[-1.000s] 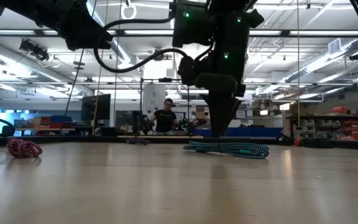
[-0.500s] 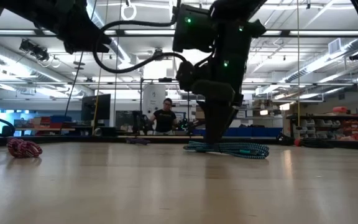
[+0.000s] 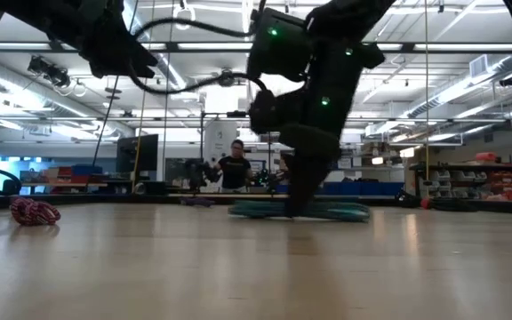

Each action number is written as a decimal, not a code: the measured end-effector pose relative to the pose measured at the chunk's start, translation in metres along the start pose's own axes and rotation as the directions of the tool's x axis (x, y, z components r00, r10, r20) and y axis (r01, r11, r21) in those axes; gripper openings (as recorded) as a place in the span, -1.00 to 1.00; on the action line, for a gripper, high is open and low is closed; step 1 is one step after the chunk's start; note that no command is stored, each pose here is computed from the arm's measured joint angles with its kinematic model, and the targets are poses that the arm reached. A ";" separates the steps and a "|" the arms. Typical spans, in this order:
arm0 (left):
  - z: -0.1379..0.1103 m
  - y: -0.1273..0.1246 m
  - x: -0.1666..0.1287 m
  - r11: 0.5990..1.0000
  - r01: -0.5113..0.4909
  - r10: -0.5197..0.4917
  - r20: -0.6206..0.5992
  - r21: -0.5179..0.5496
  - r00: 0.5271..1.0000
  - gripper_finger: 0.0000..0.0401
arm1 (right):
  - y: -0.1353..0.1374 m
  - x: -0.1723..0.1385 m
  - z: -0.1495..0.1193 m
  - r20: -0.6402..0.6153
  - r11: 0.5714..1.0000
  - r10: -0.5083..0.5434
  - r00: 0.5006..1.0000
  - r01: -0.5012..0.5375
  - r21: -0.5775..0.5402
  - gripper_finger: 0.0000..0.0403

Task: Pick and place USB-C Cables
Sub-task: Put the blue charger cable into the transparent bin

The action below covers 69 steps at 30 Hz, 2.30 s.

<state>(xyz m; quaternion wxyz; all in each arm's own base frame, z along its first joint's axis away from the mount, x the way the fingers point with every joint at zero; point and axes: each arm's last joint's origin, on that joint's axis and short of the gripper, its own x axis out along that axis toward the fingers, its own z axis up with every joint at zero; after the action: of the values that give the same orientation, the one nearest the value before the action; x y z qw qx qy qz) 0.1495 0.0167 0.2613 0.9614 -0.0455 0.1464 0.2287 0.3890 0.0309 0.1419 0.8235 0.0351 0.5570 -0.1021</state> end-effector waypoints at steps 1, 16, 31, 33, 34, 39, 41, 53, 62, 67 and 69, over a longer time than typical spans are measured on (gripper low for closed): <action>0.000 0.000 0.000 1.000 -0.001 0.001 0.001 0.013 1.000 0.15 | 0.001 -0.001 0.002 0.015 0.999 0.012 1.000 -0.012 -0.040 -0.87; 0.024 0.009 -0.031 1.000 0.021 -0.022 0.098 0.012 0.995 0.15 | 0.078 -0.095 0.090 0.605 0.877 0.430 0.670 -0.150 -0.458 -0.88; 0.036 0.009 -0.086 0.884 0.466 -0.444 0.362 0.029 0.820 0.15 | 0.111 -0.072 0.123 0.704 0.819 0.573 0.419 -0.295 -0.491 -0.88; 0.035 0.009 -0.087 0.878 0.478 -0.456 0.359 0.032 0.814 0.15 | 0.127 -0.069 0.134 0.696 0.799 0.601 0.392 -0.287 -0.528 -0.88; 0.035 0.009 -0.088 0.874 0.484 -0.462 0.362 0.033 0.810 0.15 | 0.134 -0.066 0.139 0.685 0.792 0.610 0.397 -0.283 -0.541 -0.88; 0.033 0.006 -0.089 0.855 0.517 -0.499 0.340 0.041 0.797 0.15 | 0.160 -0.044 0.160 0.629 0.783 0.618 0.471 -0.294 -0.549 -0.88; 0.033 0.005 -0.089 0.848 0.529 -0.507 0.341 0.032 0.792 0.15 | 0.164 -0.035 0.165 0.617 0.799 0.595 0.514 -0.302 -0.519 -0.88; 0.034 0.006 -0.091 0.835 0.550 -0.512 0.354 -0.008 0.783 0.15 | 0.163 -0.003 0.162 0.635 0.809 0.587 0.502 -0.347 -0.474 -0.88; 0.033 0.006 -0.090 0.837 0.547 -0.505 0.345 -0.029 0.791 0.15 | 0.163 -0.003 0.160 0.616 0.809 0.586 0.526 -0.348 -0.473 -0.64; 0.032 0.006 -0.090 0.836 0.547 -0.506 0.330 -0.039 0.797 0.15 | 0.163 -0.001 0.158 0.595 0.809 0.585 0.552 -0.340 -0.480 -0.44; 0.031 0.006 -0.090 0.834 0.549 -0.506 0.325 -0.050 0.799 0.15 | 0.163 -0.001 0.158 0.599 0.808 0.585 0.547 -0.328 -0.489 -0.39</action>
<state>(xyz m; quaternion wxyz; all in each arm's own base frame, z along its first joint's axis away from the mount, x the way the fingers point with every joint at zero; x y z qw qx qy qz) 0.0787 -0.0114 0.3182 0.9918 -0.1178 -0.0358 -0.0347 0.5665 0.1634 0.1937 0.9650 0.0035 0.1629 0.2055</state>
